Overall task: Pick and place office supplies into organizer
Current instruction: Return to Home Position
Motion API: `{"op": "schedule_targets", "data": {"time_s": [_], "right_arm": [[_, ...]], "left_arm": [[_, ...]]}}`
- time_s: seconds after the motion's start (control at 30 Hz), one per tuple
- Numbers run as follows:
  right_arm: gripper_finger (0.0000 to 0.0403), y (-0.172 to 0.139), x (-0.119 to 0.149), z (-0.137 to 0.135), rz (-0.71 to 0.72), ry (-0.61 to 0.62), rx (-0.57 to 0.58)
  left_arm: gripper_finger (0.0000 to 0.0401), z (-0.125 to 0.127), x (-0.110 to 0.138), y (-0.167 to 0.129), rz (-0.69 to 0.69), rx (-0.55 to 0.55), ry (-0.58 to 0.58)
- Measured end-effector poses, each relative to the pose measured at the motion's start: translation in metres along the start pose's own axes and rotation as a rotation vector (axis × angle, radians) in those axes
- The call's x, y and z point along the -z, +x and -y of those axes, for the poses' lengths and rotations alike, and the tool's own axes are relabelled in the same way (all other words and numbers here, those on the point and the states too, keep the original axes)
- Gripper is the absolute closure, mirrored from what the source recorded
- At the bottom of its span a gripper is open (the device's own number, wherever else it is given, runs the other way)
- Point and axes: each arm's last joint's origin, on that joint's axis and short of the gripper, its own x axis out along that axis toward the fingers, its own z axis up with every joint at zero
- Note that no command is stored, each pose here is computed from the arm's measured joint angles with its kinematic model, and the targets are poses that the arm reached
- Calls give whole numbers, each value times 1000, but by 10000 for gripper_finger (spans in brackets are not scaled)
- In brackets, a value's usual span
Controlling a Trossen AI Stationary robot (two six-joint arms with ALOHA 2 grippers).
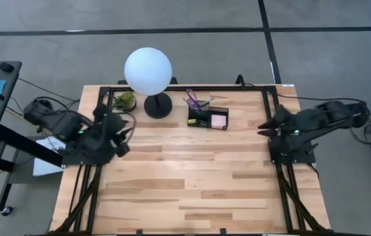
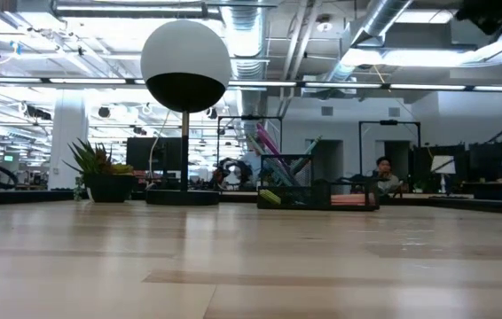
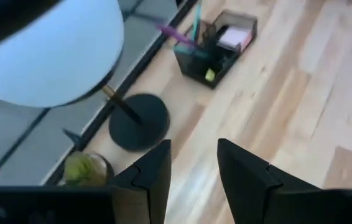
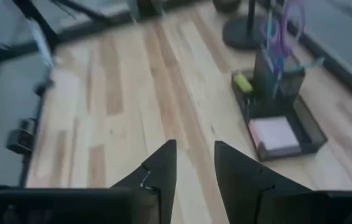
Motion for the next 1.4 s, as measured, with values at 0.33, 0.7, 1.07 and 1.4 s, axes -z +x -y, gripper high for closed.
{"op": "schedule_targets", "data": {"time_s": [0.33, 0.7, 1.07, 1.4], "right_arm": [[301, 8, 57, 15, 268, -46, -326], [301, 73, 106, 3, 497, -190, -470], [301, 68, 100, 13, 488, -187, -338], [301, 72, 98, 13, 539, -204, -386]], "left_arm": [[276, -19, 109, 19, 186, 287, -159], [276, 15, 150, 60, 790, 889, 68], [276, -12, 157, 107, 851, 841, 51], [276, -45, 177, 100, 977, 823, -27]]}}
